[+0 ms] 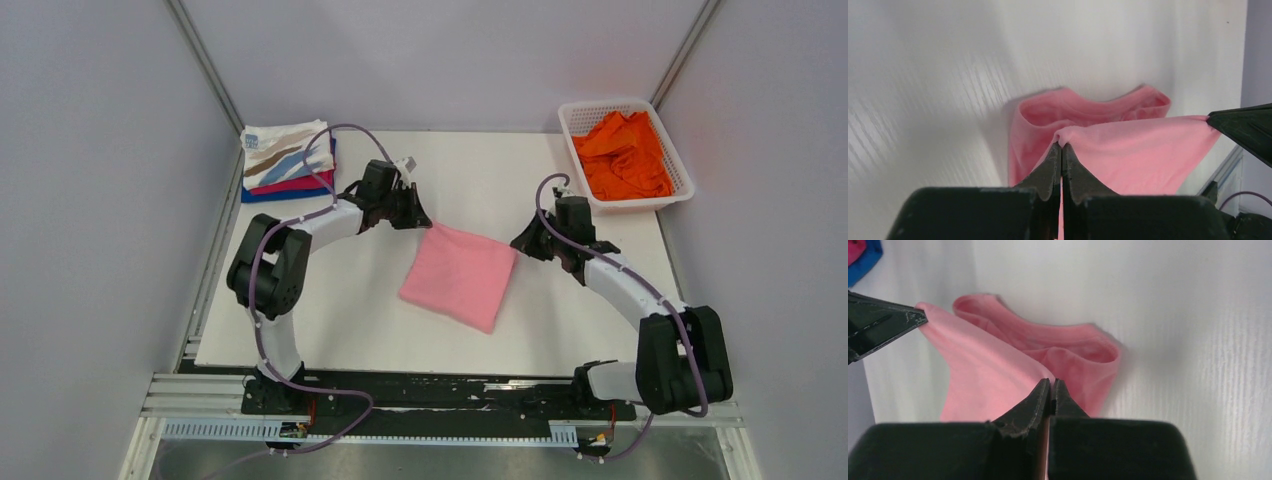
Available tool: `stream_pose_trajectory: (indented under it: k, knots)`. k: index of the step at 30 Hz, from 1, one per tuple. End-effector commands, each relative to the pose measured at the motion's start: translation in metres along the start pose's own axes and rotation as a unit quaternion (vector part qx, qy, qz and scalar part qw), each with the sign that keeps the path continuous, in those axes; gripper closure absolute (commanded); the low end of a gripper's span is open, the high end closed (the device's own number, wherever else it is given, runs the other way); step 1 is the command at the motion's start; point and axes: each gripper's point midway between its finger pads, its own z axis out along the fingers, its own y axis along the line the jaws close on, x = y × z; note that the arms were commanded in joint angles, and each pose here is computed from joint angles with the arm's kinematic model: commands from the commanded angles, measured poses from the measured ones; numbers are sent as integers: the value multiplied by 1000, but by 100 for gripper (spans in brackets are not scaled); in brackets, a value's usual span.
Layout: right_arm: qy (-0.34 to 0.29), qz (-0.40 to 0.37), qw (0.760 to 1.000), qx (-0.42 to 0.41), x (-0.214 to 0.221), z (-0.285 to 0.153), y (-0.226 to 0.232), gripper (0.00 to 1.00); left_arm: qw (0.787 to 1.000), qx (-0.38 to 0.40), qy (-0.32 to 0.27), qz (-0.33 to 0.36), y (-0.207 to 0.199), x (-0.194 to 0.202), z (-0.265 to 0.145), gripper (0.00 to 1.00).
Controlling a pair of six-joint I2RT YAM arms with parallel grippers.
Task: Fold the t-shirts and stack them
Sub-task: Fold the long partially folded tshirt into a neat square, then put the neatly folded tshirt into the corner of the board with the left arm
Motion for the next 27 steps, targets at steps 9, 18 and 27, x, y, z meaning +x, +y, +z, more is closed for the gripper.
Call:
stream_pose_trajectory:
  k: [9,18,27]
  knots:
    - [-17,19,996,85,-33,56,-60,62,998,-53,37,9,28,-13,44,39]
    - [-104,24,992,61,-62,-9,-30,0,997,-57,43,33,16,2,4,0]
    - [-181,48,979,79,-37,-66,-47,0,986,-117,101,60,26,61,6,1]
